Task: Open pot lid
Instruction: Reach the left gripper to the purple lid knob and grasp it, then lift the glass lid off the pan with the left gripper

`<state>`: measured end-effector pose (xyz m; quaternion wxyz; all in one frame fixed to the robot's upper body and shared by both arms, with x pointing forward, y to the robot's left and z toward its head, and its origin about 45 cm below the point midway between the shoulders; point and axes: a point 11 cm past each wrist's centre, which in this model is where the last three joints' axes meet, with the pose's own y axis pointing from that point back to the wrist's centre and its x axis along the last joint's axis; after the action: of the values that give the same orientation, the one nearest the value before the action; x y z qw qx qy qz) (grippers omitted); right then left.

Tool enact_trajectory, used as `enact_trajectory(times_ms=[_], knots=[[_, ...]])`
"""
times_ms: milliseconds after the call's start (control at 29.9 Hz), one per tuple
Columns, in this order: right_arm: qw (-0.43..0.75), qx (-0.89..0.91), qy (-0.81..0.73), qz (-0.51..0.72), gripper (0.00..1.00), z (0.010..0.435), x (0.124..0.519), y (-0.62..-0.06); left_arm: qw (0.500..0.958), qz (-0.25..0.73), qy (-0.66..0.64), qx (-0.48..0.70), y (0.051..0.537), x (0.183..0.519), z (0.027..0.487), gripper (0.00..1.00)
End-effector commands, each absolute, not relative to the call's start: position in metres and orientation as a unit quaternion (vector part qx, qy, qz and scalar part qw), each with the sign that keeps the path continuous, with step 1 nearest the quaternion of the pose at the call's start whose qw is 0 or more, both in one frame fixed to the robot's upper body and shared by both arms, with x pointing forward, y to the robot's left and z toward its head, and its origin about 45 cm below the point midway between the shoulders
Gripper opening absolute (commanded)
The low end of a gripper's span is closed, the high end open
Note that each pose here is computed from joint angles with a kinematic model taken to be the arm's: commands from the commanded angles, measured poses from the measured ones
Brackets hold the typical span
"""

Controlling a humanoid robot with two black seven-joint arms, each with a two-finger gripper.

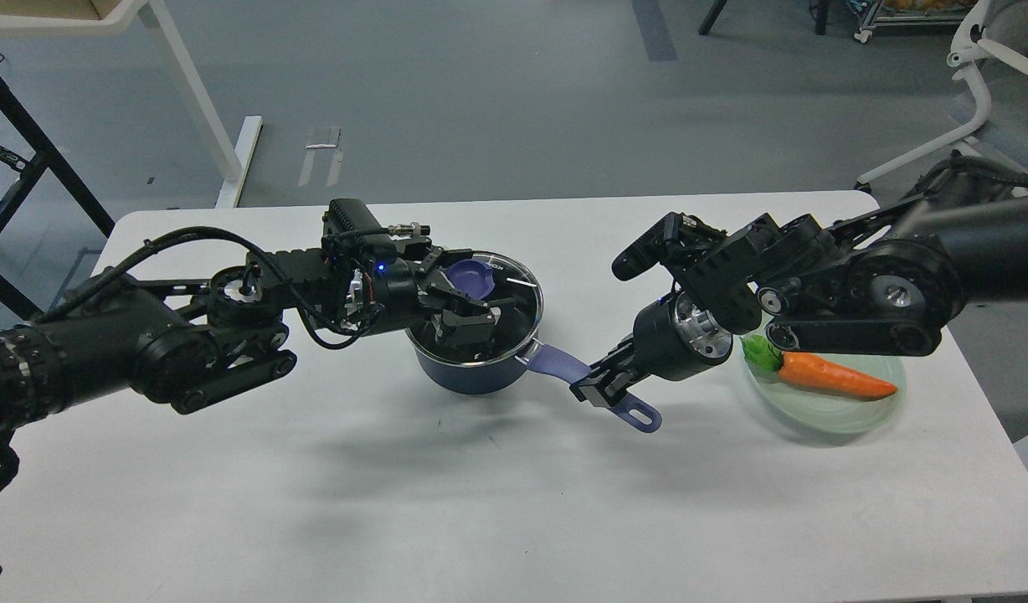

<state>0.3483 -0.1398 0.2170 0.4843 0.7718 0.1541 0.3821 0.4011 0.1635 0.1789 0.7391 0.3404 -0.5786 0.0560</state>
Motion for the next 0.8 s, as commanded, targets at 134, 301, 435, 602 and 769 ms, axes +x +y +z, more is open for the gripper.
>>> enact_trajectory(times_ms=[134, 301, 435, 602, 769], knots=[[0.485, 0.772, 0.153, 0.382, 0.21, 0.217, 0.349, -0.140, 0.737, 0.058, -0.580, 0.342, 0.166, 0.402, 0.179, 0.84], [0.483, 0.773, 0.155, 0.381, 0.21, 0.217, 0.348, -0.139, 0.735, 0.062, -0.585, 0.338, 0.169, 0.403, 0.182, 0.65], [0.482, 0.773, 0.156, 0.381, 0.21, 0.216, 0.347, -0.139, 0.736, 0.064, -0.582, 0.340, 0.171, 0.403, 0.182, 0.49], [0.482, 0.774, 0.154, 0.381, 0.21, 0.216, 0.349, -0.140, 0.735, 0.067, -0.583, 0.341, 0.174, 0.405, 0.185, 0.48], [0.482, 0.774, 0.155, 0.381, 0.21, 0.215, 0.348, -0.139, 0.731, 0.074, -0.584, 0.344, 0.182, 0.409, 0.193, 0.47]])
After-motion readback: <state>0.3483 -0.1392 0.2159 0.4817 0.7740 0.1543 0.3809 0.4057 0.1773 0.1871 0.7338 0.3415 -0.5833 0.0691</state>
